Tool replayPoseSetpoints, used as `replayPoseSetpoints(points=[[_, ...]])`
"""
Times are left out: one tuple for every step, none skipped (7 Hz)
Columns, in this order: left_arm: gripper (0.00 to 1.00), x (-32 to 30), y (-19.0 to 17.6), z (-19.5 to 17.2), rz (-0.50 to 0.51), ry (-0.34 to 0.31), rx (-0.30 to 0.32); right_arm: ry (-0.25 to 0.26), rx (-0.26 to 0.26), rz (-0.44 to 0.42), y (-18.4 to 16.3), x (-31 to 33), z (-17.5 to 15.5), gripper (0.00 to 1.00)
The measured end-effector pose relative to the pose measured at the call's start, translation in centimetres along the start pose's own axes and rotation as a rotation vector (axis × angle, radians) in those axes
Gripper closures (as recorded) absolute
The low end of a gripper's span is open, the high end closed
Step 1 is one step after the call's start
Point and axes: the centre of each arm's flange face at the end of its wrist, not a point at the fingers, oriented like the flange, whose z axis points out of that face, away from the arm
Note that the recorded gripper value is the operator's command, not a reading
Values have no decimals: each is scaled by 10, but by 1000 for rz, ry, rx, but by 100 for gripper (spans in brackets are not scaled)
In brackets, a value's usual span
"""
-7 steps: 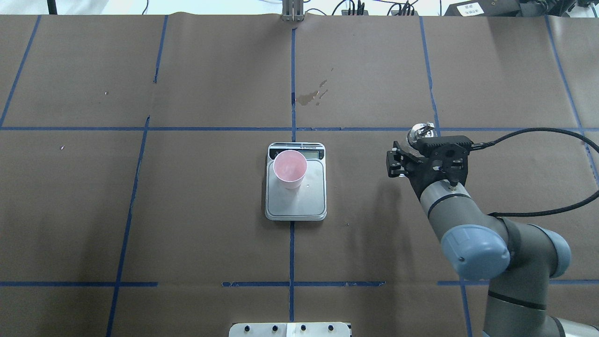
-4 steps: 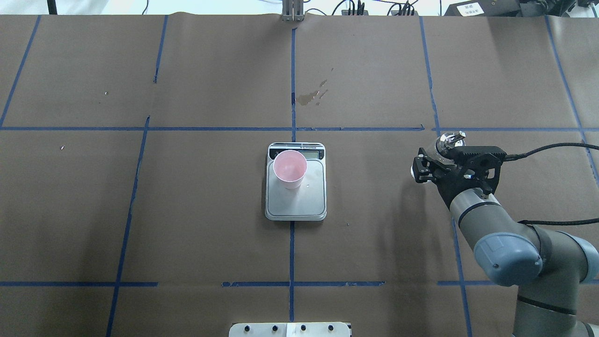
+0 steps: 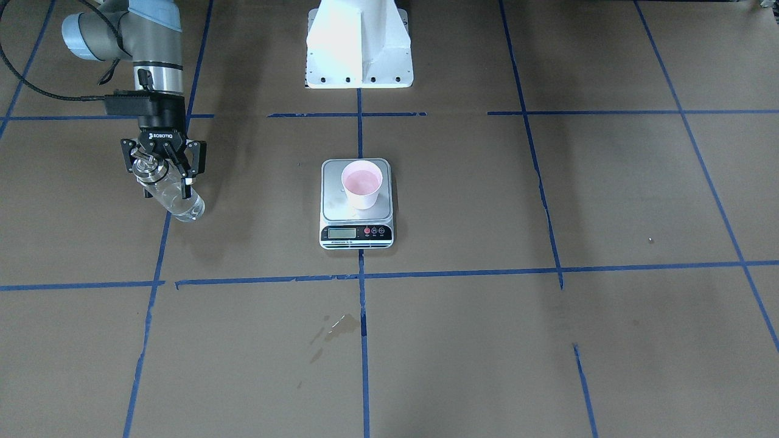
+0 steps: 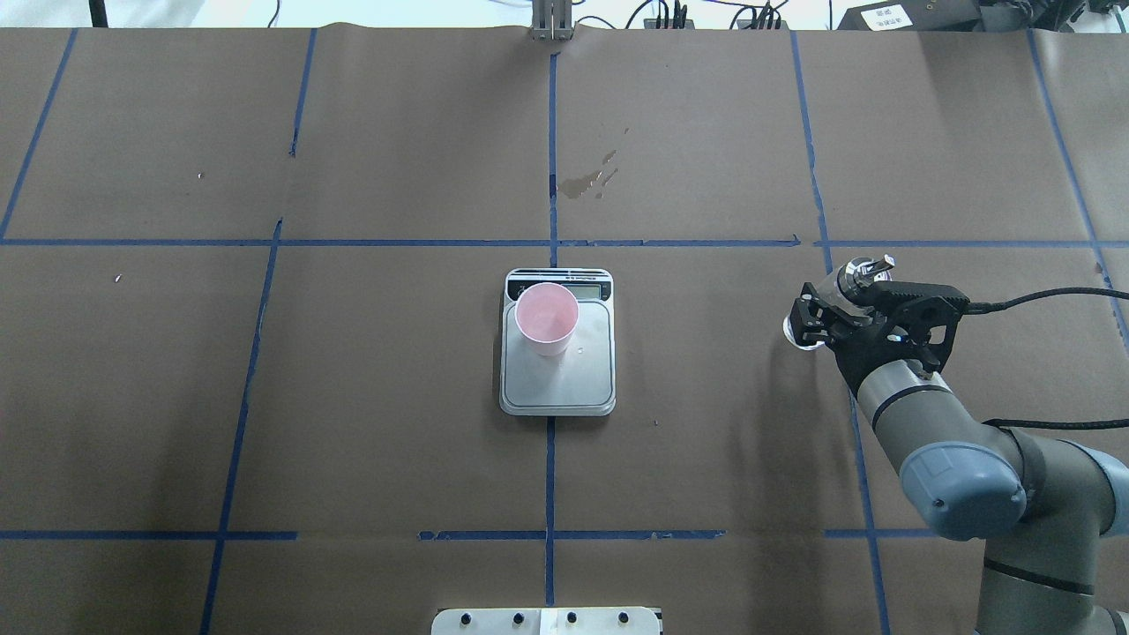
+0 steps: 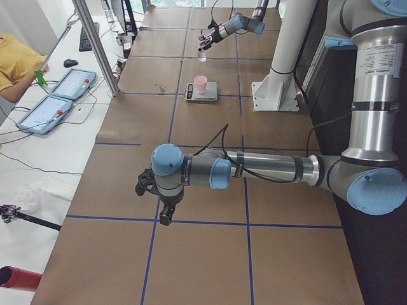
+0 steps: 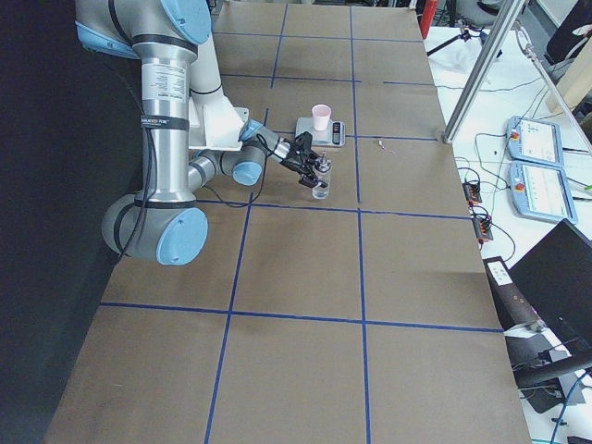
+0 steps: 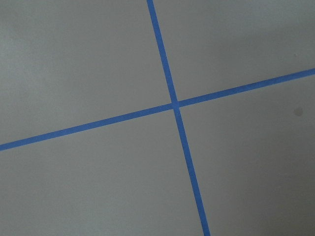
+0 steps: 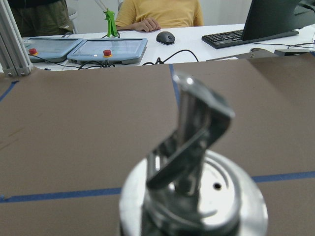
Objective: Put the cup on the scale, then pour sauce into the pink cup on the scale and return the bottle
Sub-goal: 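Lower the bottle with the right gripper to its original spot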
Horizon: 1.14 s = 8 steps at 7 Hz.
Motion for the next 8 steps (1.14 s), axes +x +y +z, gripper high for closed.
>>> replayPoseSetpoints(points=[[0, 0, 0, 0, 0, 0, 0, 10, -1, -7, 3, 4, 3, 100], [0, 0, 0, 0, 1, 0, 1, 18, -3, -13, 6, 7, 5, 96], [0, 1, -1, 0, 4, -1, 5, 22, -4, -17, 8, 9, 7, 92], [0, 1, -2, 0, 9, -2, 12, 27, -5, -21, 10, 10, 9, 85], [0, 1, -2, 0, 11, -3, 16, 31, -6, -25, 12, 12, 10, 73], [0, 1, -2, 0, 12, -3, 18, 33, -6, -27, 13, 12, 11, 56], [0, 1, -2, 0, 11, -3, 19, 35, -7, -29, 14, 13, 12, 39], [0, 0, -2, 0, 11, -3, 19, 40, -7, -34, 15, 14, 13, 15]])
